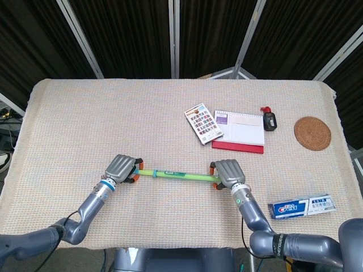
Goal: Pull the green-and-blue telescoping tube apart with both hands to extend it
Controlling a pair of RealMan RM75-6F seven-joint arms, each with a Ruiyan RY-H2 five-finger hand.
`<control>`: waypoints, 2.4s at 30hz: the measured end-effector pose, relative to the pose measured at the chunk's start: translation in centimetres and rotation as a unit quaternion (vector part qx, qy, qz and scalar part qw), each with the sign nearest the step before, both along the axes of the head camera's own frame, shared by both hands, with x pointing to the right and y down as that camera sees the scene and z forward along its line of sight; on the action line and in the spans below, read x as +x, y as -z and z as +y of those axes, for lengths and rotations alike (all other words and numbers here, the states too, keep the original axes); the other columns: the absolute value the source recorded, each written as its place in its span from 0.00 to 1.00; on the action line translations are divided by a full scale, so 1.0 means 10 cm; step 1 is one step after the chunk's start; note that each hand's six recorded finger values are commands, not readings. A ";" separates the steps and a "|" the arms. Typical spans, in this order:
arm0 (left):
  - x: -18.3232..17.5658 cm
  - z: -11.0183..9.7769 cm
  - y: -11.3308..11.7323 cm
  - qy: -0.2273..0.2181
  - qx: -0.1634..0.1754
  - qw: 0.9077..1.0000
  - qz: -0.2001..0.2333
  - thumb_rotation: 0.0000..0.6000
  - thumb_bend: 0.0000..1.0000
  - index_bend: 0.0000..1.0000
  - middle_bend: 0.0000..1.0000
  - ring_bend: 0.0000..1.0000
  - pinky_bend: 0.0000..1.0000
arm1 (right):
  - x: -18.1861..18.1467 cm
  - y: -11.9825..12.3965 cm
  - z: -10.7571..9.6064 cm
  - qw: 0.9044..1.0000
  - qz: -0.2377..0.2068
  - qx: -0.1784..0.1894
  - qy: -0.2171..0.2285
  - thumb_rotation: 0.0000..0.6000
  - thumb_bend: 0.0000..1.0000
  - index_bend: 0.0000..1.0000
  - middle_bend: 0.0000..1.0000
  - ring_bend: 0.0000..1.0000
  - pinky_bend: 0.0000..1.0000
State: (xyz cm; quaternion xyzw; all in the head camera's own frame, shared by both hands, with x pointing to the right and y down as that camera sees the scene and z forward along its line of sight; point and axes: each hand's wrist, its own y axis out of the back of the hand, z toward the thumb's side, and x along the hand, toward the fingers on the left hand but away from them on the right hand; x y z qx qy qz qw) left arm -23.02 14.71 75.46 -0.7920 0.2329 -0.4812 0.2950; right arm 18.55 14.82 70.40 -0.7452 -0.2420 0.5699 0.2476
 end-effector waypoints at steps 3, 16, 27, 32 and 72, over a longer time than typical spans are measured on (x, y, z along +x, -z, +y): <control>0.00 0.00 0.00 0.000 0.003 1.000 0.000 1.00 0.45 0.69 0.88 0.83 1.00 | 0.01 0.01 0.00 1.000 0.000 0.001 -0.001 1.00 0.42 0.67 1.00 1.00 1.00; -0.12 -0.07 0.11 0.007 0.021 1.000 -0.005 1.00 0.45 0.80 0.88 0.83 1.00 | 0.14 0.14 -0.08 1.000 -0.001 0.022 -0.003 1.00 0.45 0.68 1.00 1.00 1.00; -0.48 -0.17 0.19 0.029 0.030 0.999 -0.030 1.00 0.46 0.81 0.88 0.83 1.00 | 0.53 0.33 -0.25 0.998 0.019 0.060 -0.022 1.00 0.45 0.69 1.00 1.00 1.00; -0.67 -0.19 0.21 0.038 0.031 0.998 -0.042 1.00 0.46 0.81 0.88 0.83 1.00 | 0.73 0.40 -0.31 0.997 0.027 0.071 -0.035 1.00 0.45 0.69 1.00 1.00 1.00; -1.41 -0.26 0.17 0.075 0.032 0.993 -0.090 1.00 0.09 0.24 0.88 0.83 1.00 | 1.56 0.56 -0.52 0.988 0.066 0.103 -0.096 1.00 0.05 0.11 1.00 1.00 1.00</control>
